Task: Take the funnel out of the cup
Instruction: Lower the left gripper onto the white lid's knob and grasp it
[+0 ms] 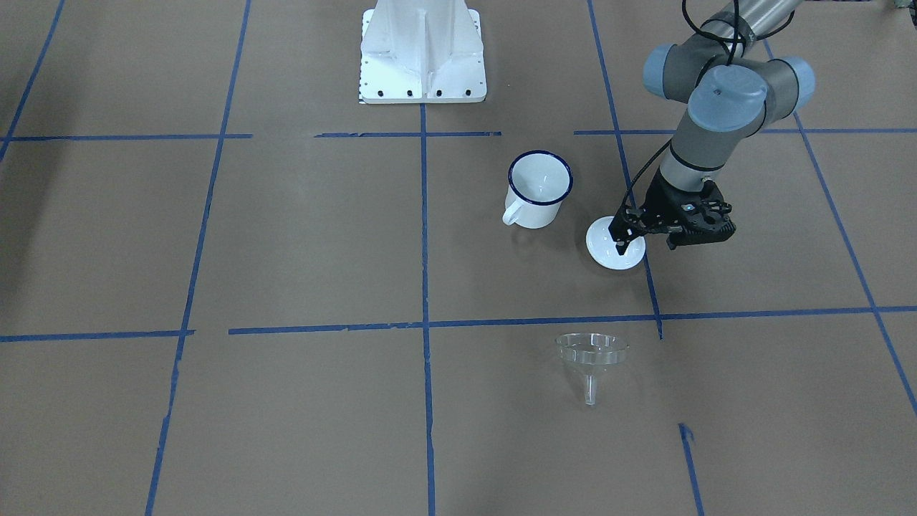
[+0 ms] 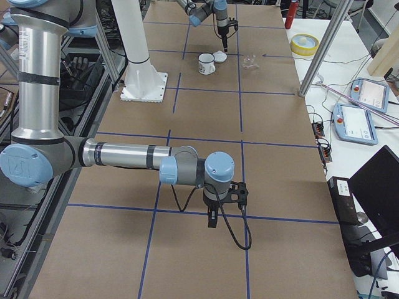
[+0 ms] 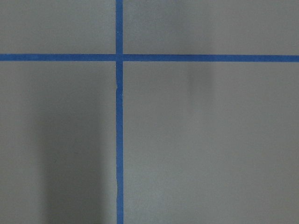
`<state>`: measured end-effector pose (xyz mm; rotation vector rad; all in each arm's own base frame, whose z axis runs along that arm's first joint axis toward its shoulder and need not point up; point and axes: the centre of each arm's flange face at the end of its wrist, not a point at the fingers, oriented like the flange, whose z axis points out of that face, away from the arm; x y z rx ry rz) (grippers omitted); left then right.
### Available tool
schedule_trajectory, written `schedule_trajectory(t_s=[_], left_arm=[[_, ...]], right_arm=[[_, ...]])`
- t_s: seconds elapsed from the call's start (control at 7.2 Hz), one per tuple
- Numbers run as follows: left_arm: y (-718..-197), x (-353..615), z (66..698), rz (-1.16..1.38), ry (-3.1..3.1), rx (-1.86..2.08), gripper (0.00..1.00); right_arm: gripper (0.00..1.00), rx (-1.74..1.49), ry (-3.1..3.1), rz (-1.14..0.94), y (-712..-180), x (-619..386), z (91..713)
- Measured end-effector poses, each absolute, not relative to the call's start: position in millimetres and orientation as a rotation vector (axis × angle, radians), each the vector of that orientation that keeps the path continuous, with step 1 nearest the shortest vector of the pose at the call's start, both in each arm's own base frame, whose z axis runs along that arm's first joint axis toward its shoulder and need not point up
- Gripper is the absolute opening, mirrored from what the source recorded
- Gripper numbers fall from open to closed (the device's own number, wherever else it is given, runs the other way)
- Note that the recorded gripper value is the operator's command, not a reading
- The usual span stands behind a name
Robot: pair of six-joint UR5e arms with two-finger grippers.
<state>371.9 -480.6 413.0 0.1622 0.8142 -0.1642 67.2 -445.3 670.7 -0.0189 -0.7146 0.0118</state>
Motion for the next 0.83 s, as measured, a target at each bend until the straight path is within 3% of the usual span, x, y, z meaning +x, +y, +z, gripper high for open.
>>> schedule_trajectory(t_s=[0.56, 0.83], left_arm=[[-471.2, 384.0, 410.3, -0.139, 0.827, 0.152, 0.80], [-463.0, 391.4, 407.1, -0.121, 0.830, 0.145, 0.67]], right_arm=[[1.00, -0.018, -0.715, 0.012, -445.4, 67.2, 670.4], [1.00, -0.018, -0.715, 0.012, -445.3, 67.2, 670.4]])
